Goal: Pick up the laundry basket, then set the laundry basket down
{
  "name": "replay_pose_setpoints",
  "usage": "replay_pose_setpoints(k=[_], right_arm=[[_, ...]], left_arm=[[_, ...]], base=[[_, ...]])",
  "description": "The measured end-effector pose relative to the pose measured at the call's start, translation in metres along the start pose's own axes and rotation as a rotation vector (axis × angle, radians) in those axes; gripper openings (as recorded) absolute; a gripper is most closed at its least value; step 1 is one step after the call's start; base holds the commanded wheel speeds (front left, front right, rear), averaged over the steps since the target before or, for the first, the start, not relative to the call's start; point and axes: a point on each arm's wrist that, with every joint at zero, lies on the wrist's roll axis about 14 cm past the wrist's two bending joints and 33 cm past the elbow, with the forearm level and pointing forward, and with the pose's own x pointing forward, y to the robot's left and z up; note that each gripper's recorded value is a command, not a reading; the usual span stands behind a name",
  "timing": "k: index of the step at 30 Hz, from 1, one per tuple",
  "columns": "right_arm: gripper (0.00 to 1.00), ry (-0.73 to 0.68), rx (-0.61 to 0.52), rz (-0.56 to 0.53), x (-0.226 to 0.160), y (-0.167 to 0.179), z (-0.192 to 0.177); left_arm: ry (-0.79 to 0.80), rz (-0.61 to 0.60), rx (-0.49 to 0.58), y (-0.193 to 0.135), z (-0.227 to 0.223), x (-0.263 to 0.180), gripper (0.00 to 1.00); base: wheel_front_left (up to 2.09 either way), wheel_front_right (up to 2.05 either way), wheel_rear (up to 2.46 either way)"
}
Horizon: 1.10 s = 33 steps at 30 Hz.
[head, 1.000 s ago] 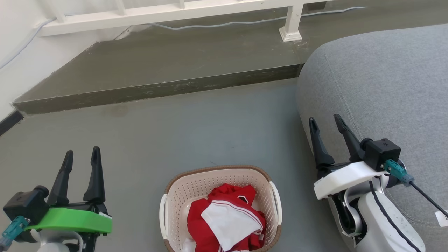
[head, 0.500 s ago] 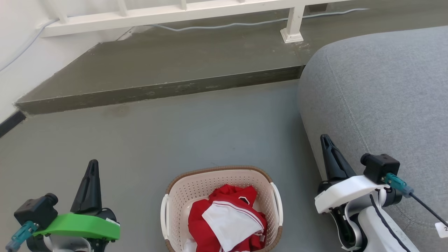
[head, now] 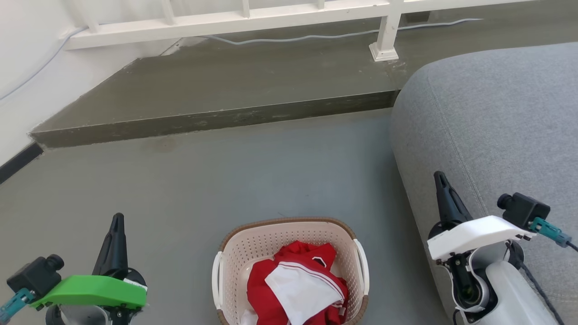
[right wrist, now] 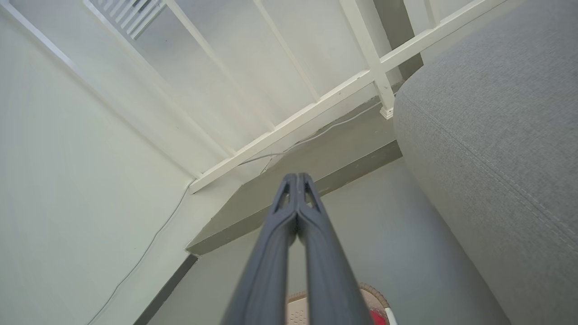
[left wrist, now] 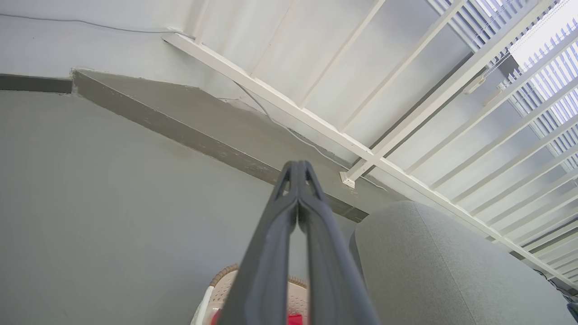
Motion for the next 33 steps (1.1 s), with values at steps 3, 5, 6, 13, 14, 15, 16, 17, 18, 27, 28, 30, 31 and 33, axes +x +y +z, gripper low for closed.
replay_pose_setpoints(k=[3, 5, 6, 13, 14, 15, 16, 17, 18, 27, 28, 30, 31, 33], right_arm=[[0.0, 0.007, 0.042, -0.009, 0.0, -0.002, 0.0], [0.0, 0.009, 0.068, -0.012, 0.001, -0.004, 0.001], [0.0, 0.01, 0.081, -0.016, 0.001, -0.005, 0.002], [0.0, 0.012, 0.193, -0.03, 0.002, -0.01, 0.005], [0.0, 0.014, 0.206, -0.033, 0.002, -0.011, 0.005], [0.0, 0.015, 0.222, -0.035, 0.002, -0.011, 0.006], [0.0, 0.017, 0.236, -0.038, 0.002, -0.012, 0.006], [0.0, 0.017, 0.25, -0.039, 0.002, -0.013, 0.006], [0.0, 0.016, 0.262, -0.037, 0.002, -0.013, 0.007], [0.0, 0.016, 0.386, -0.046, 0.003, -0.018, 0.01], [0.0, 0.016, 0.386, -0.046, 0.003, -0.018, 0.01], [0.0, 0.014, 0.414, -0.052, 0.003, -0.02, 0.011], [0.0, 0.013, 0.429, -0.054, 0.004, -0.021, 0.012], [0.0, 0.013, 0.454, -0.05, 0.004, -0.021, 0.012]], left_arm=[[0.003, 0.012, -0.034, 0.003, 0.001, -0.001, 0.0], [0.005, 0.019, -0.054, 0.004, 0.001, -0.001, 0.0], [0.007, 0.023, -0.066, 0.005, 0.001, -0.002, 0.0], [0.014, 0.054, -0.158, 0.012, -0.001, -0.004, 0.0], [0.013, 0.057, -0.169, 0.013, 0.0, -0.004, 0.0], [0.014, 0.059, -0.178, 0.013, 0.0, -0.005, 0.0], [0.016, 0.061, -0.188, 0.014, -0.001, -0.005, 0.0], [0.013, 0.064, -0.203, 0.014, 0.0, -0.005, 0.0], [0.016, 0.067, -0.215, 0.015, 0.0, -0.006, 0.0], [0.02, 0.09, -0.311, 0.021, 0.0, -0.008, 0.0], [0.02, 0.09, -0.311, 0.021, 0.0, -0.008, 0.0], [0.02, 0.097, -0.337, 0.022, 0.0, -0.009, 0.0], [0.018, 0.1, -0.349, 0.023, 0.0, -0.009, 0.0], [0.019, 0.105, -0.368, 0.025, 0.0, -0.01, 0.0]], base=[[0.0, 0.0, 0.0], [0.0, 0.0, 0.0], [0.0, 0.0, 0.0], [0.0, 0.0, 0.0], [0.0, 0.0, 0.0], [0.0, 0.0, 0.0], [0.0, 0.0, 0.0], [0.0, 0.0, 0.0], [0.0, 0.0, 0.0], [0.0, 0.0, 0.0], [0.0, 0.0, 0.0], [0.0, 0.0, 0.0], [0.0, 0.0, 0.0], [0.0, 0.0, 0.0]])
